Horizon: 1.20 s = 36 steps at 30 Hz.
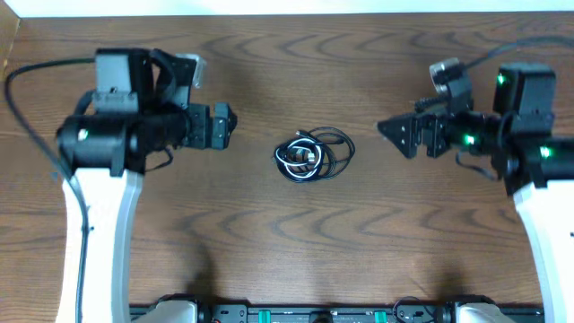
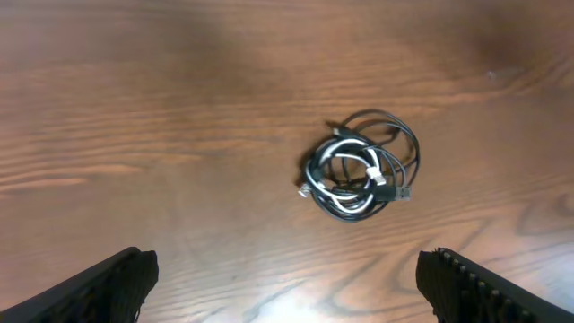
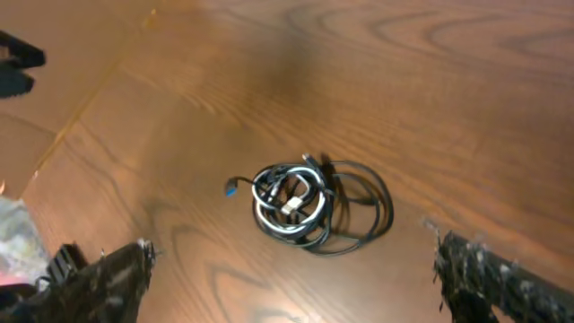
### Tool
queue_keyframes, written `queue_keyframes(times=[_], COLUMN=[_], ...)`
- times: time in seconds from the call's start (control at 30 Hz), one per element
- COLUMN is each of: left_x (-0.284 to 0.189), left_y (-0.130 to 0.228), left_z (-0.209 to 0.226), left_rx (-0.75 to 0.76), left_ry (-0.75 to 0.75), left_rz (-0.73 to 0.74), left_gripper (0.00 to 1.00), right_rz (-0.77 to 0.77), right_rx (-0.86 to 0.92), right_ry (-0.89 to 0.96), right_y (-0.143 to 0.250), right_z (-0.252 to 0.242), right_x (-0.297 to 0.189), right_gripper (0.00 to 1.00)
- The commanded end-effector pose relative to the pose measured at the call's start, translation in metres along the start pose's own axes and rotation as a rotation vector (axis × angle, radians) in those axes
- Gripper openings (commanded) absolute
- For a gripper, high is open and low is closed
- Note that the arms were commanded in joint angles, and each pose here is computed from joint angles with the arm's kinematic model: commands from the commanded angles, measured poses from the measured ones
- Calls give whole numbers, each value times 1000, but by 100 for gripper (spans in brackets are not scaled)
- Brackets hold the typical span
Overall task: Untangle cables
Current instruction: 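Raise both arms and move grippers toward the cable bundle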
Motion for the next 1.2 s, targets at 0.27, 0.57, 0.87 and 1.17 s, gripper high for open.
queue_keyframes(times=[0.27,0.57,0.87,1.17], left_x=[75,153,218,270], left_y=[-11,-1,17,42], left_z=[-4,-12,-29,-33], left_rx=[-58,-180,-207,-275], left_ry=[193,-17,-30,-76], left_rz=[191,362,481,590], left_gripper=[93,82,67,60], right_rz=[36,74,80,91], right_rx=[24,50,53,62], right_ry=[-29,13,23,22], right_y=[-2,11,12,13], right_z=[-12,-19,-20,-19], right_x=[19,25,25,25], right_gripper=[99,90,89,89])
Point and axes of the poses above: each gripper's point midway between its finger pads, its own x axis out along the fingers, its own z axis along the line the jaws close on, y = z × x, the point moved 10 cm from there along -x, back along the fingers, and after that the axes turned 4 degrees about -x, right-handed, at the moved point
